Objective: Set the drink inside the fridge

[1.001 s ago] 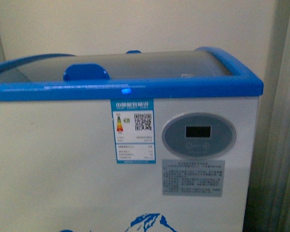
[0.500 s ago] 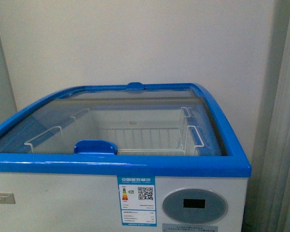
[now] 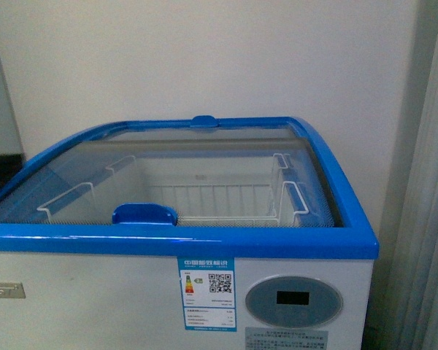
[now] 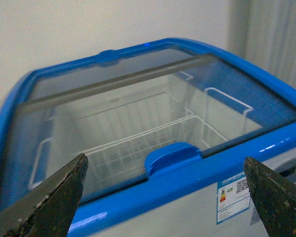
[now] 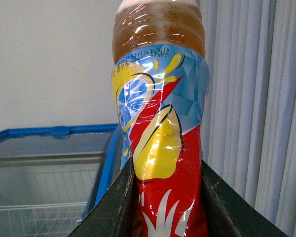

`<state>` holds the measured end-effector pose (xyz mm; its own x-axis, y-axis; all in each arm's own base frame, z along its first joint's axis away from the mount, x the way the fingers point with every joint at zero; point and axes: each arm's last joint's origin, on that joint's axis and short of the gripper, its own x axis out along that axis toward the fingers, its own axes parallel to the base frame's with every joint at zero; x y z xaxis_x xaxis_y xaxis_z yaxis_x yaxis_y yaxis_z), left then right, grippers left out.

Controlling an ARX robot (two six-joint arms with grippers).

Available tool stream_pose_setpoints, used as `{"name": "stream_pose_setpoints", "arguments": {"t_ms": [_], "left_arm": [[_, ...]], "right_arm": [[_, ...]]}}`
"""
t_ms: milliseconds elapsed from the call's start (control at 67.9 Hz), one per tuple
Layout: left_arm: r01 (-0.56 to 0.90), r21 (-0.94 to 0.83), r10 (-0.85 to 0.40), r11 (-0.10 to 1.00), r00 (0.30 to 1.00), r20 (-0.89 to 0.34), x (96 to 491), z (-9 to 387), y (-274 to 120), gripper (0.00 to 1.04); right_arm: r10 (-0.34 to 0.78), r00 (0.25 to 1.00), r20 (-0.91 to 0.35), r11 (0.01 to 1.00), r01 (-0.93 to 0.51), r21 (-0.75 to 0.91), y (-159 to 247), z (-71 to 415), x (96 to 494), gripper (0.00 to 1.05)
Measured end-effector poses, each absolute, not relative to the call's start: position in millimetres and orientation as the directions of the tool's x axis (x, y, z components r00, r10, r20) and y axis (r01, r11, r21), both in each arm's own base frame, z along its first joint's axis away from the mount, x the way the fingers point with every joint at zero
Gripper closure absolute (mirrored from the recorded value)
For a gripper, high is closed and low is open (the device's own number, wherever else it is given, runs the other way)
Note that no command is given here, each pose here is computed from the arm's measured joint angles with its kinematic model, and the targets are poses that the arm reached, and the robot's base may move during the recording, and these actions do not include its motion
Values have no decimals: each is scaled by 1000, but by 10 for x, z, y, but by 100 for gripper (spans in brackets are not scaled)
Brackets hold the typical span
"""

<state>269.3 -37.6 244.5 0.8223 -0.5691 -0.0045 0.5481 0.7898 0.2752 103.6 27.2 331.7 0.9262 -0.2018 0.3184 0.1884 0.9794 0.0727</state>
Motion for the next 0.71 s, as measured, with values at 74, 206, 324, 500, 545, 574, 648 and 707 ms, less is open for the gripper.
{"name": "stream_pose_setpoints", "arguments": {"t_ms": [74,206,324,500,545,574,648,707], "left_arm": [[617,402,-654,676,754,-56,2986,2494,-517,8],[641,537,-700,549,703,-124,3300,2587,-605,8],[639,646,-700,417,679,-220,3550,2578,-616,8],[639,713,-690,289,655,-307,3736,2484,-596,8],[632,729,-684,262,655,-322,3791,2464,-585,8],[626,739,-680,249,656,-327,3826,2452,-578,8],[622,751,-670,222,657,-346,3911,2425,-556,8],[615,762,-656,204,664,-360,4004,2406,-535,8]], "right_arm": [[-202,926,319,979,189,73,271,3318,1035,74],[-203,926,319,979,189,73,271,3318,1035,74],[-202,926,318,979,188,73,272,3317,1036,74],[-203,926,319,979,189,73,271,3318,1035,74],[-202,926,319,979,189,73,271,3318,1035,74],[-202,926,319,979,189,73,271,3318,1035,74],[-202,926,318,979,189,73,272,3317,1036,74],[-202,926,319,979,189,73,271,3318,1035,74]]}}
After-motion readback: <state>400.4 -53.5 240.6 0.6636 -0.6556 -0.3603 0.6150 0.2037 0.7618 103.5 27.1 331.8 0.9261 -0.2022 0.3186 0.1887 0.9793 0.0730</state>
